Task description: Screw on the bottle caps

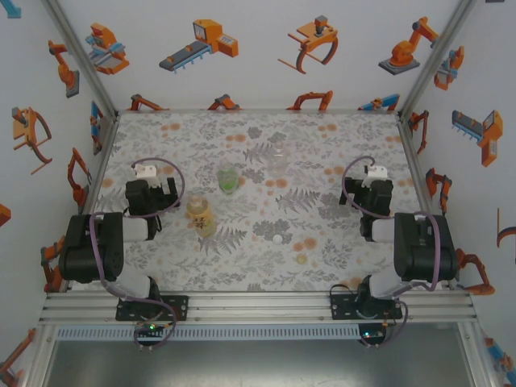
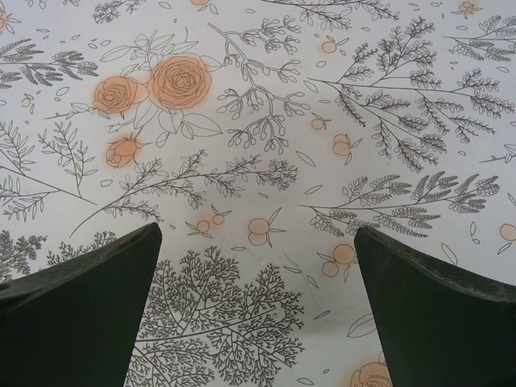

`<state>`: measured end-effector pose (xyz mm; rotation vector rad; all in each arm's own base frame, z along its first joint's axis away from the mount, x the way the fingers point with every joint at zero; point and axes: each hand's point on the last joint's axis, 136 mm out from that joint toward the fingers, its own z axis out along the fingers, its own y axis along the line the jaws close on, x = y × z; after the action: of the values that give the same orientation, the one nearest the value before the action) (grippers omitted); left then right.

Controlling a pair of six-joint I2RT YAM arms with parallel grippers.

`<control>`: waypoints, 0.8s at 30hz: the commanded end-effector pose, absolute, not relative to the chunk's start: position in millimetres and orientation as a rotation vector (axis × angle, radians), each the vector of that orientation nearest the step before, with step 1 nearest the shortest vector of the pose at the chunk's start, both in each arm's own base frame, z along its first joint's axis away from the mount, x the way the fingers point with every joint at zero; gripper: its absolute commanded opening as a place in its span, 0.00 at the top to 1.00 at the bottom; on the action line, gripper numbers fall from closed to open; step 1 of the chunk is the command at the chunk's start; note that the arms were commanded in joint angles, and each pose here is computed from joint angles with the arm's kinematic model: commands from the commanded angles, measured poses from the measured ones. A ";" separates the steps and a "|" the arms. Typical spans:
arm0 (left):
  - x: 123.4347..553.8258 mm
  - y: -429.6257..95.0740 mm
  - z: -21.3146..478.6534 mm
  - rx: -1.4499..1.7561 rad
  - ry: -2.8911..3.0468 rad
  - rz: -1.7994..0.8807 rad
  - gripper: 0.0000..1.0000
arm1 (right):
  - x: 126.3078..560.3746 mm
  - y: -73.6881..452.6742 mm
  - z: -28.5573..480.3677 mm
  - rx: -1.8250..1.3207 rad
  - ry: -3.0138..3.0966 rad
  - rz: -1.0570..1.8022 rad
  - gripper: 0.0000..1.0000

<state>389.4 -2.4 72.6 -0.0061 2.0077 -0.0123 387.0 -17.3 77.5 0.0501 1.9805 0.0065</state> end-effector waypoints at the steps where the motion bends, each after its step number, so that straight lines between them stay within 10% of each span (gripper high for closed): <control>1: 397.9 -4.8 88.8 -0.010 1.956 -0.035 0.03 | 394.3 -14.9 87.2 0.037 1.957 0.019 0.01; 24: 396.3 11.9 118.0 -0.108 1.974 0.031 0.03 | 381.0 -26.5 114.3 0.112 1.923 -0.030 0.01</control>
<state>394.0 3.7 89.9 -0.0487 2.0081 0.0021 384.3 -23.7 93.5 0.0824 1.9626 -0.0261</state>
